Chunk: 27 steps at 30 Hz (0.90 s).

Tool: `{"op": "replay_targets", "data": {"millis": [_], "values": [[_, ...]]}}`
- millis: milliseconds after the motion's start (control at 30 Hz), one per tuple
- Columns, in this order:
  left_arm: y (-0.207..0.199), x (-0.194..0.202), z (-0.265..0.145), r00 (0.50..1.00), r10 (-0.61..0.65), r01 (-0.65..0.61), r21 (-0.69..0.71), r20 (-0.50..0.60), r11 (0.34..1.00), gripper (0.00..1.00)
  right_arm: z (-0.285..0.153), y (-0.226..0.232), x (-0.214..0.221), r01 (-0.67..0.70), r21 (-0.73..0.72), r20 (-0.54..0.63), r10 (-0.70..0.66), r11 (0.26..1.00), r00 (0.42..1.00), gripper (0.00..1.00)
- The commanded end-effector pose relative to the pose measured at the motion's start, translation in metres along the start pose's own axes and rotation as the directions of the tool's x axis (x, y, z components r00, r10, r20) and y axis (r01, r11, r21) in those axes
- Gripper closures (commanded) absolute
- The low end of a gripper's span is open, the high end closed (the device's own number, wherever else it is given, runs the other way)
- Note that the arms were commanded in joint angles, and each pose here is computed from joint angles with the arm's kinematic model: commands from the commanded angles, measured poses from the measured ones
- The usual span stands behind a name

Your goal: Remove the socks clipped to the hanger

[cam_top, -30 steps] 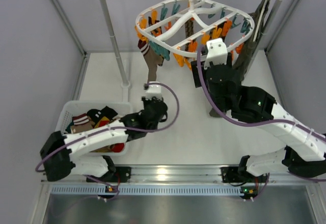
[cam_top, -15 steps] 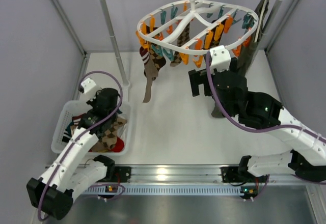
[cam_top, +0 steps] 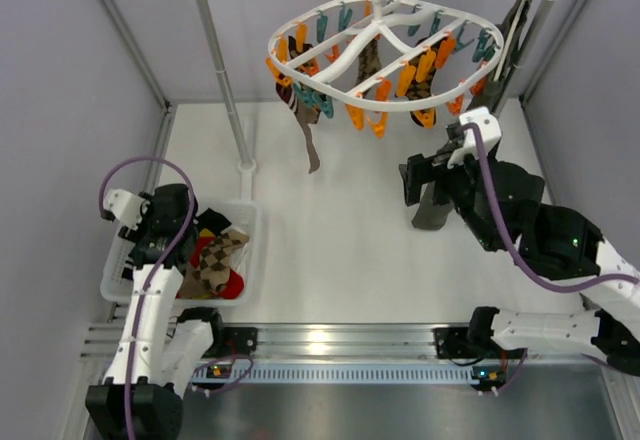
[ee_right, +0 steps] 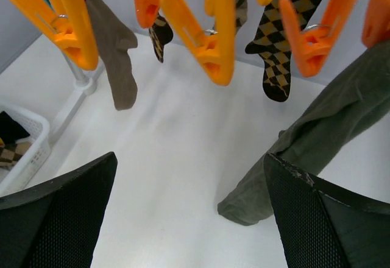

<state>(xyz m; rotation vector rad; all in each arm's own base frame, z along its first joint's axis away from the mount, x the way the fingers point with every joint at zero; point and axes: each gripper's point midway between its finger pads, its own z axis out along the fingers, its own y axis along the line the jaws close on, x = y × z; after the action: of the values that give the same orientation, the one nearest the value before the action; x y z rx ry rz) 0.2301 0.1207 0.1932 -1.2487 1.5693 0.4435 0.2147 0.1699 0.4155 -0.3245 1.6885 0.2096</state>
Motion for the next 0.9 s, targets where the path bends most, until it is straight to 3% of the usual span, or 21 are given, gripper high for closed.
{"op": "replay_targets", "data": {"millis": [0, 33, 233, 400, 533, 600, 700, 733, 767, 800, 867], "values": [[0.006, 0.002, 0.001, 0.998, -0.067, 0.067, -0.013, 0.003, 0.998, 0.22, -0.012, -0.008, -0.021, -0.086, -0.022, 0.076, 0.087, 0.996, 0.993, 0.0], [0.003, 0.003, -0.001, 0.997, -0.077, 0.077, 0.008, -0.009, 0.997, 0.02, -0.012, -0.009, -0.02, -0.086, -0.019, 0.076, 0.088, 0.996, 0.993, 0.01], [-0.028, -0.008, -0.024, 0.993, -0.069, 0.086, 0.183, -0.097, 0.979, 0.01, -0.018, -0.018, -0.016, -0.083, 0.002, 0.067, 0.083, 0.997, 0.994, 0.01], [-0.081, -0.008, -0.064, 0.964, -0.019, 0.138, 0.438, -0.266, 0.888, 0.01, -0.028, -0.027, -0.016, -0.117, -0.01, 0.085, 0.118, 0.993, 0.989, 0.01], [-0.092, -0.018, -0.083, 0.962, -0.009, 0.151, 0.509, -0.272, 0.847, 0.01, -0.035, -0.032, -0.019, -0.145, -0.024, 0.106, 0.146, 0.989, 0.983, 0.0], [-0.105, -0.024, -0.103, 0.965, 0.005, 0.158, 0.599, -0.261, 0.785, 0.01, -0.038, -0.034, -0.021, -0.147, -0.026, 0.11, 0.149, 0.989, 0.983, 0.0], [-0.156, -0.034, -0.158, 0.967, 0.091, 0.169, 0.861, -0.24, 0.479, 0.01, -0.039, -0.035, -0.024, -0.149, -0.032, 0.118, 0.152, 0.988, 0.981, 0.0], [-0.173, -0.015, -0.176, 0.941, 0.201, 0.189, 0.913, -0.274, 0.36, 0.02, -0.04, -0.035, -0.026, -0.154, -0.033, 0.123, 0.157, 0.987, 0.98, 0.01], [-0.184, -0.012, -0.188, 0.93, 0.246, 0.199, 0.938, -0.271, 0.284, 0.01, -0.04, -0.034, -0.026, -0.155, -0.043, 0.124, 0.159, 0.987, 0.979, 0.01], [-0.199, -0.012, -0.196, 0.936, 0.273, 0.171, 0.966, -0.221, 0.195, 0.02, -0.041, -0.034, -0.026, -0.156, -0.047, 0.127, 0.161, 0.987, 0.979, 0.0], [-0.219, 0.018, -0.195, 0.907, 0.364, 0.16, 0.973, -0.211, 0.165, 0.01, -0.042, -0.031, -0.026, -0.165, -0.066, 0.126, 0.172, 0.984, 0.977, 0.0]]}}
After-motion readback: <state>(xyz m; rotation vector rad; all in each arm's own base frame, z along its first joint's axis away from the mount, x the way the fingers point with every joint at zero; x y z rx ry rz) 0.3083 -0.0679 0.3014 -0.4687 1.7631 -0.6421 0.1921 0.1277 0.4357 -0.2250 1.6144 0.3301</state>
